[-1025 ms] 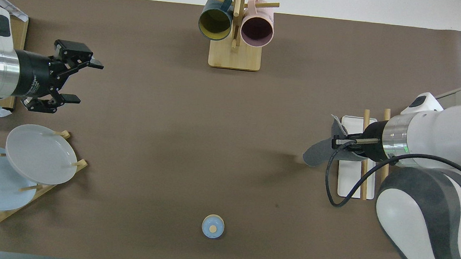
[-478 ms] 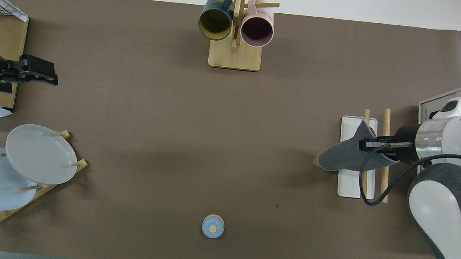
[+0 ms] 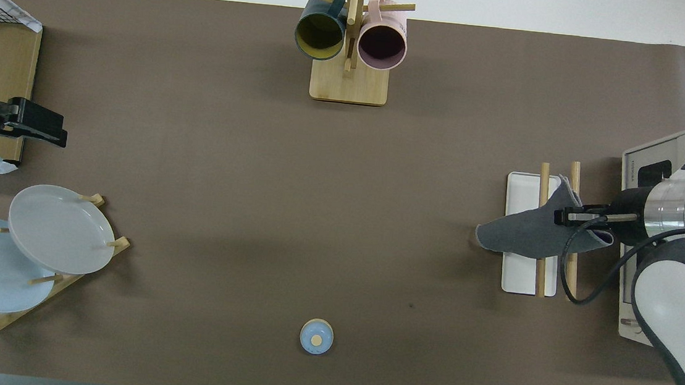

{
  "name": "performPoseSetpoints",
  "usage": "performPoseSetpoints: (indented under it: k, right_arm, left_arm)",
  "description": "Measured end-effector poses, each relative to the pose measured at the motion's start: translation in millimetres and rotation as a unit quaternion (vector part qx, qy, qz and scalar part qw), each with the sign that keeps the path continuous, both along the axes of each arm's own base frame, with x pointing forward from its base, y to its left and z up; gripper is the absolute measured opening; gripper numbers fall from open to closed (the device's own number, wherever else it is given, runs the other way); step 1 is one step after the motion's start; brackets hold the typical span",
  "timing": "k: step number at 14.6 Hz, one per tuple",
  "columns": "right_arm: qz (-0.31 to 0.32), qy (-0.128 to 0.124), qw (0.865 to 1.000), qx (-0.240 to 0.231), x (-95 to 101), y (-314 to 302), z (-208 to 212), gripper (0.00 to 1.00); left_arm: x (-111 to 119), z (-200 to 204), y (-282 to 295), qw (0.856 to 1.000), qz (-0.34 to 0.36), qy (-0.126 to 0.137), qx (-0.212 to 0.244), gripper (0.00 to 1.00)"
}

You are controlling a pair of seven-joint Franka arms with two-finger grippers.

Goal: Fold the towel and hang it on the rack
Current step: 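Drape the towel over the wooden rods with the right gripper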

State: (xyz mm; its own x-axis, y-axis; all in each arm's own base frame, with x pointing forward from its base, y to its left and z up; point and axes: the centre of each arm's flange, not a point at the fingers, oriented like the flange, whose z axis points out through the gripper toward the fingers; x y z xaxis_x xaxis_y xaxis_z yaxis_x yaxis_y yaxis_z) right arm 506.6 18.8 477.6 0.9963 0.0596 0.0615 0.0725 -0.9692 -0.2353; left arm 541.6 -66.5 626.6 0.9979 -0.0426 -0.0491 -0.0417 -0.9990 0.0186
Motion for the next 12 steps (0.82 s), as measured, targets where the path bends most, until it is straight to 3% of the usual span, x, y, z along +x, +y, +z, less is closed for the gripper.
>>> performPoseSetpoints:
  k: [4, 12]
  right_arm:
    - [0.050, -0.021, 0.996, -0.065, 2.4, -1, 2, 0.02]
    - [0.132, -0.048, 0.983, -0.115, 5.3, -44, 4, 0.02]
  left_arm:
    - [2, -21, -2, 1.000, -0.001, 0.011, -0.007, 1.00]
    - [-1, -10, -3, 1.000, -0.002, 0.001, -0.013, 1.00]
